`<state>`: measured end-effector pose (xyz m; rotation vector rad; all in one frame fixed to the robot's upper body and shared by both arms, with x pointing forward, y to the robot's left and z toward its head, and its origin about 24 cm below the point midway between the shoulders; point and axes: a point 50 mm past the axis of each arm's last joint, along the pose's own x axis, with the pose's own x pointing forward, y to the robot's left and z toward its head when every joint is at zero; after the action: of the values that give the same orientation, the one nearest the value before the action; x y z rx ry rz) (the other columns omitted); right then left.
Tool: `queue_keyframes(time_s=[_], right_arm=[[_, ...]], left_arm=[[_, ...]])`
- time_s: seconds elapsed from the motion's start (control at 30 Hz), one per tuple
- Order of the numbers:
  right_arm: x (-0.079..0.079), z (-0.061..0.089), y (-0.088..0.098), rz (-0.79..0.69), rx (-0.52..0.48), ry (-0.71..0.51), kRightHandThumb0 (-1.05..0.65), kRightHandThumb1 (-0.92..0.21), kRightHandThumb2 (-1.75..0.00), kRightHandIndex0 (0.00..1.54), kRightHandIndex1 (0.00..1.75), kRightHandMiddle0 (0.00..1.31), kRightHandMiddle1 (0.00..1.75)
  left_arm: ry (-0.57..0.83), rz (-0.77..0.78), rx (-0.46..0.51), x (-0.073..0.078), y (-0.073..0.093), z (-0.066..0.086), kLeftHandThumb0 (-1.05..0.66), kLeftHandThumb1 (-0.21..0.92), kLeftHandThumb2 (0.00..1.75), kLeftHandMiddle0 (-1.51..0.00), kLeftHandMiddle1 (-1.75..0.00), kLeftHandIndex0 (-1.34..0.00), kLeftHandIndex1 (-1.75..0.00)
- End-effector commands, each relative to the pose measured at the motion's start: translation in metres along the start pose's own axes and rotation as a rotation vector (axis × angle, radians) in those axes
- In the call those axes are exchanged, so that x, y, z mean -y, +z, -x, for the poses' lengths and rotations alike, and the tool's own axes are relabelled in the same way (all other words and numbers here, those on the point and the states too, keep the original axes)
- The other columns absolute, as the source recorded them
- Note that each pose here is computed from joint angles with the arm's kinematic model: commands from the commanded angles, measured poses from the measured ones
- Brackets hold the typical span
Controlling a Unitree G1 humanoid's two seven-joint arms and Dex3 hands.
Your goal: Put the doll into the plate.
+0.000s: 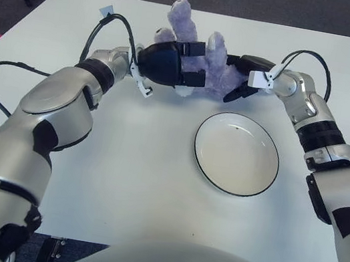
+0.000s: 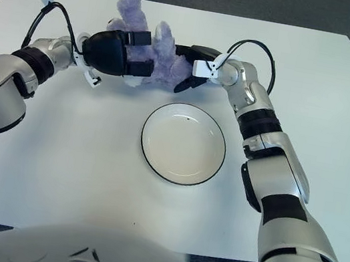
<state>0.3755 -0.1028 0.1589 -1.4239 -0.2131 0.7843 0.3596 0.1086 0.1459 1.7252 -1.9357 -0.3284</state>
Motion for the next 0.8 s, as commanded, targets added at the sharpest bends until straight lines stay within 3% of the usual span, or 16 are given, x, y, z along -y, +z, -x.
queue_keyframes(time_s=[0.0, 0.17, 0.3, 0.43, 0.47, 0.53, 0.63, 0.7, 0.77], right_arm=[[-0.02, -0.003, -0.004, 0.063, -0.062, 0.057, -1.02, -0.91, -0.06, 0.04, 0.0, 0.14, 0.0], [-0.03, -0.008, -0.004, 0.195, -0.152, -0.013, -1.03, -0.92, -0.09, 0.02, 0.0, 0.13, 0.0], [-0.032, -0.01, -0.001, 0.342, -0.208, -0.082, -0.89, -0.88, -0.02, 0.14, 0.02, 0.19, 0.02], [-0.037, -0.014, 0.0, 0.465, -0.264, -0.199, -0.45, -0.86, -0.01, 0.51, 0.08, 0.56, 0.14], [-0.039, -0.015, -0.001, 0.459, -0.273, -0.223, -0.4, -0.86, -0.01, 0.54, 0.15, 0.59, 0.17], [-0.043, -0.015, -0.004, 0.433, -0.289, -0.265, -0.29, -0.87, 0.0, 0.49, 0.53, 0.64, 0.31], [-0.049, -0.015, -0.011, 0.361, -0.316, -0.33, -0.19, -0.9, -0.01, 0.36, 0.97, 0.6, 0.42], [-0.051, -0.015, -0.014, 0.344, -0.323, -0.353, 0.07, -0.91, -0.16, 0.38, 1.24, 0.58, 0.46], [-0.052, -0.015, -0.017, 0.341, -0.327, -0.368, 0.2, -0.92, -0.25, 0.37, 1.39, 0.56, 0.49]], left_arm=[[-0.004, -0.034, -0.007, -0.002, -0.011, -0.004, -0.36, 0.83, 0.63, -0.84, -1.75, -0.26, -1.75], [0.007, -0.05, -0.022, -0.003, -0.013, -0.005, -0.36, 0.83, 0.62, -0.85, -1.75, -0.26, -1.75], [0.012, -0.054, -0.025, -0.003, -0.014, -0.006, -0.36, 0.83, 0.62, -0.85, -1.75, -0.26, -1.75], [0.023, -0.055, -0.027, -0.004, -0.015, -0.008, -0.36, 0.83, 0.62, -0.86, -1.75, -0.26, -1.75], [0.026, -0.055, -0.028, -0.005, -0.016, -0.008, -0.36, 0.83, 0.62, -0.86, -1.75, -0.26, -1.75], [0.034, -0.054, -0.031, -0.005, -0.016, -0.009, -0.36, 0.83, 0.62, -0.86, -1.75, -0.26, -1.75], [0.061, -0.05, -0.042, -0.007, -0.016, -0.01, -0.36, 0.83, 0.62, -0.86, -1.75, -0.26, -1.75], [0.074, -0.047, -0.048, -0.007, -0.016, -0.011, -0.36, 0.83, 0.62, -0.86, -1.75, -0.26, -1.75], [0.084, -0.045, -0.054, -0.008, -0.016, -0.012, -0.36, 0.83, 0.63, -0.86, -1.75, -0.26, -1.75]])
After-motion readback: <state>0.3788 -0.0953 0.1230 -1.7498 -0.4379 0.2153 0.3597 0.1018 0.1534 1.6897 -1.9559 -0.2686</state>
